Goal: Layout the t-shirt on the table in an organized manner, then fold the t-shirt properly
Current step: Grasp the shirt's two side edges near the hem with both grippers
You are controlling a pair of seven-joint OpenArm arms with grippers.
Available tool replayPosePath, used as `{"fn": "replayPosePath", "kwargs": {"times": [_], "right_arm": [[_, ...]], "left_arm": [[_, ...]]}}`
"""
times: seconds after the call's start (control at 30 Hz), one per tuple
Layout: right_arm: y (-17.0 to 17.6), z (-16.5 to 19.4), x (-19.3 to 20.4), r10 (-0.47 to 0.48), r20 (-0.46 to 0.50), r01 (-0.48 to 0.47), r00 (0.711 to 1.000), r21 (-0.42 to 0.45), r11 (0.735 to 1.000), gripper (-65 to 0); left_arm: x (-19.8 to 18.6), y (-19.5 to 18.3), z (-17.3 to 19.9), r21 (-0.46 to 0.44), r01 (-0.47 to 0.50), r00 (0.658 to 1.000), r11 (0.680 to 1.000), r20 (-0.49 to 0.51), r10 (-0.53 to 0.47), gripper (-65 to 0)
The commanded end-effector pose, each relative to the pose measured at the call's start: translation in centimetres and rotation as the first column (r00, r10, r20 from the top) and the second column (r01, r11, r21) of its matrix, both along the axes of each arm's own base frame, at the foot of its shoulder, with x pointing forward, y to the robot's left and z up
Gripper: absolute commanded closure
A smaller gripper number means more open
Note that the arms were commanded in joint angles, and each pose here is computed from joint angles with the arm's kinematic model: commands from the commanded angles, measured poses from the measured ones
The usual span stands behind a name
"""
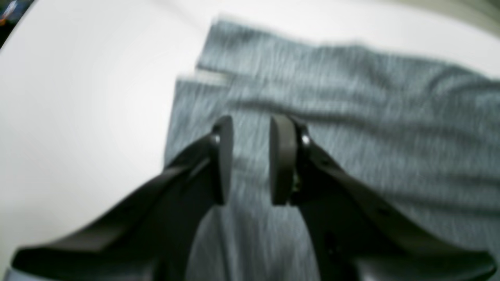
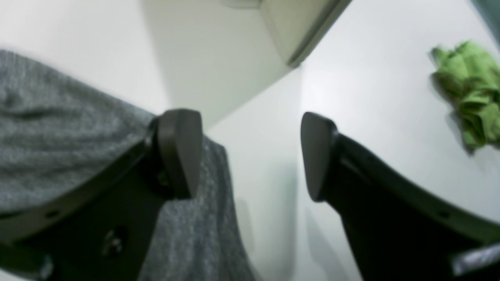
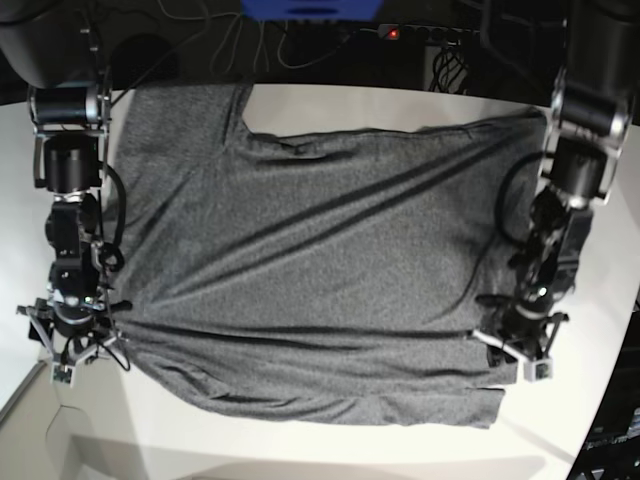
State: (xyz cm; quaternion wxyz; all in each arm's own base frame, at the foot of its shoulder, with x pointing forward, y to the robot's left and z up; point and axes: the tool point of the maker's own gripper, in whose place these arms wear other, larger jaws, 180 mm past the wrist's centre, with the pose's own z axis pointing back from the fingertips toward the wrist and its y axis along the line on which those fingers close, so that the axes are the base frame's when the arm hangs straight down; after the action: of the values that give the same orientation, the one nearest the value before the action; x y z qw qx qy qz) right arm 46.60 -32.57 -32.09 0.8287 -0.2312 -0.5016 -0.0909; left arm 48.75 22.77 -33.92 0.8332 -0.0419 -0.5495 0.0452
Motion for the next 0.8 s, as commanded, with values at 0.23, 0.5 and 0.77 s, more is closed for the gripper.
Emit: {"fn": "replayPosePath", "kwargs": {"times": [0.23, 0.5, 0.77], "right_arm": [[-0.1, 2.1, -2.7, -0.033, 0.04, 0.031, 0.999, 0.056, 0.998, -40.4], [2.1, 0.0, -5.7, 0.018, 0.01, -0.019, 1.0, 0.106, 0.994, -40.4], [2.8, -1.8, -7.2, 0.026, -0.028, -0.022, 0.999, 0.117, 0.993, -40.4]], "left_arm": [[-6.7, -0.1, -0.7, -0.138, -0.004, 1.0, 0.99, -0.027, 0.0, -16.2], [-13.3, -0.3, -5.1, -0.223, -0.083, 0.984, 0.971, -0.174, 0.045, -16.2], [-14.0, 0.6, -9.1, -0.108, -0.116, 0.961, 0.987, -0.263, 0.084, -16.2]]}}
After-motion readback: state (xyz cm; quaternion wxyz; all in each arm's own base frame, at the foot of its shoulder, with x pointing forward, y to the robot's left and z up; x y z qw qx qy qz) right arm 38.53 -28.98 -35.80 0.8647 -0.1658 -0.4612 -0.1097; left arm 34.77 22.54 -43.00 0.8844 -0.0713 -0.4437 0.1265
